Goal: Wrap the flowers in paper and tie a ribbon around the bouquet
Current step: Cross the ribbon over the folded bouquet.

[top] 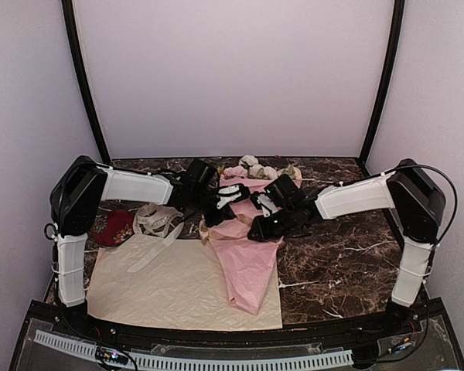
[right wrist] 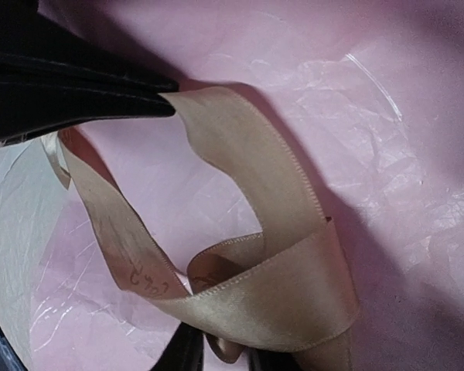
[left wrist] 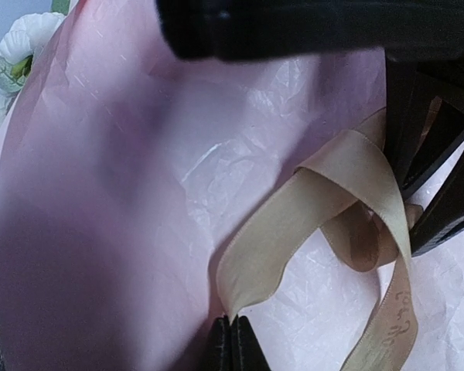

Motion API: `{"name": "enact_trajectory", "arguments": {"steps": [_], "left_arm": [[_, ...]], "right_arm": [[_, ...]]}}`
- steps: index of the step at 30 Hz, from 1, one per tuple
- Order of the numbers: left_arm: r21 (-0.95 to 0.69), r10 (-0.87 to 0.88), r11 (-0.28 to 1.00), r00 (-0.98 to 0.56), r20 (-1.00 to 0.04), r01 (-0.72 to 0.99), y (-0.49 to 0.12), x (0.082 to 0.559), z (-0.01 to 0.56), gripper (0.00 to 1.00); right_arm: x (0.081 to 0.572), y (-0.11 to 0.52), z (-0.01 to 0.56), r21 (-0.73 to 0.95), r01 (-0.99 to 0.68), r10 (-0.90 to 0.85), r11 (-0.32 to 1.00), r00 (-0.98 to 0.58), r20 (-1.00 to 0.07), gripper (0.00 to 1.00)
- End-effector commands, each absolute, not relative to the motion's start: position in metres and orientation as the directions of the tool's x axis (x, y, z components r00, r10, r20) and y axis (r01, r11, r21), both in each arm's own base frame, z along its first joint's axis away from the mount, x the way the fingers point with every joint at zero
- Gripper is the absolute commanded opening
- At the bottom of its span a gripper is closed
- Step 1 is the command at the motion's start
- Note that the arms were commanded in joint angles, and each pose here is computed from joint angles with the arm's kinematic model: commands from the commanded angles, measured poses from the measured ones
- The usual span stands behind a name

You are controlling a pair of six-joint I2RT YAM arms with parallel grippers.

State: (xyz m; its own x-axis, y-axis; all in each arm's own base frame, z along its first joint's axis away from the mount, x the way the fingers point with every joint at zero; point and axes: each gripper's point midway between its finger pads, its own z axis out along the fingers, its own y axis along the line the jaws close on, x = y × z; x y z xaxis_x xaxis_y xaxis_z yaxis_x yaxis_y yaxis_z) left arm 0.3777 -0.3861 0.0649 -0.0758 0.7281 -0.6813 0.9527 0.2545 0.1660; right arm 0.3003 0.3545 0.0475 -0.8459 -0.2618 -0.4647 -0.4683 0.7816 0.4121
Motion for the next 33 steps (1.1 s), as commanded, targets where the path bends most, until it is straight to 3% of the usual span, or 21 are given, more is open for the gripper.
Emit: {"name": "enact_trajectory", "arguments": {"steps": [1,6,21,33], "left_arm": [[0.14,0.727,0.254,-0.093,-0.68,0.957,-0.384,0.375,0.067,0.0],[0.143,0.73,0.256,-0.094,-0.677,0.956,-0.384,0.375,0.066,0.0],[0.192,0.747,0.377,-0.175,-0.641,0.906,-0.353,0.407,0.07,0.0],[0.2,0.738,0.437,-0.222,-0.637,0.877,-0.328,0.404,0.085,0.0]], "right_arm": [[0.3,0.354,0.037,0.364,-0.496,-0.31,0.789,-0.832,-0.46,0.14],[0.298,0.353,0.046,0.362,-0.504,-0.314,0.784,-0.826,-0.469,0.0],[0.272,0.296,0.095,0.41,-0.465,-0.288,0.785,-0.859,-0.422,0.0],[0.311,0.166,0.124,0.471,-0.151,0.116,0.869,-0.864,-0.49,0.0]]}}
